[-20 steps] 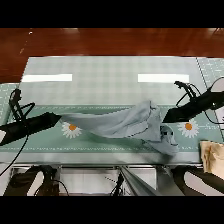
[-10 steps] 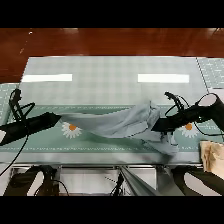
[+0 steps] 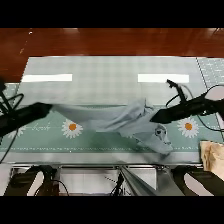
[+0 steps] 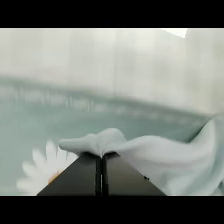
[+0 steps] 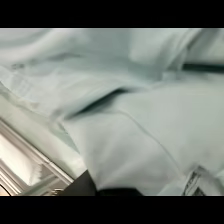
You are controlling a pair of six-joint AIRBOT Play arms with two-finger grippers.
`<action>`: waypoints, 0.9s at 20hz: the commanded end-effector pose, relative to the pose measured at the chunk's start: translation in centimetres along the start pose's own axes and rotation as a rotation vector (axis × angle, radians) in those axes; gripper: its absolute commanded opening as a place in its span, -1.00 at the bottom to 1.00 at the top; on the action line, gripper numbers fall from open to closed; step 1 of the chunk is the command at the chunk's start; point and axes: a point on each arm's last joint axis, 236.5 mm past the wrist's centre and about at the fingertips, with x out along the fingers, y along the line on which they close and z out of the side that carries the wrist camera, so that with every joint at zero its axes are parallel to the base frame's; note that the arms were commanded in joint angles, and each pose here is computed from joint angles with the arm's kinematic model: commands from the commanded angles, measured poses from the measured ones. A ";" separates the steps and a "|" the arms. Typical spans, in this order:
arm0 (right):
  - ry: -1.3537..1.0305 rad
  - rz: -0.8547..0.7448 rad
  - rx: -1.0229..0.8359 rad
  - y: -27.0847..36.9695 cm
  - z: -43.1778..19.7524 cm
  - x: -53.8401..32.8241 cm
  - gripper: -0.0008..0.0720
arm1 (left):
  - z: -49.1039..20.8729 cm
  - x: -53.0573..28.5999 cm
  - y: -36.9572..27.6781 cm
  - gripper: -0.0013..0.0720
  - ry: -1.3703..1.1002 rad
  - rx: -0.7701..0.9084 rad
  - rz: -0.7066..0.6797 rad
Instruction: Fold the shirts.
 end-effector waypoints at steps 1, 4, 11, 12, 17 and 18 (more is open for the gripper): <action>-0.212 0.015 -0.156 7.7 2.8 -7.7 -0.94 | 10.4 -6.2 -3.5 -0.90 -0.327 0.129 0.002; -0.545 -0.065 -0.304 15.0 4.8 -17.5 -0.94 | 19.2 -16.8 -8.5 -0.90 -0.658 0.286 0.021; -1.224 -0.220 -0.486 27.1 3.0 -38.0 -0.95 | 23.3 -38.5 -19.1 -0.90 -1.128 0.449 -0.080; -1.280 -0.231 -0.505 28.1 2.4 -39.7 -0.95 | 23.0 -40.3 -19.9 -0.90 -1.164 0.461 -0.090; -1.355 -0.236 -0.526 30.0 0.3 -42.0 -0.95 | 20.3 -46.4 -21.9 -0.90 -1.285 0.532 -0.100; -1.352 -0.237 -0.527 30.2 -0.1 -42.1 -0.95 | 19.5 -46.9 -22.1 -0.90 -1.288 0.576 -0.074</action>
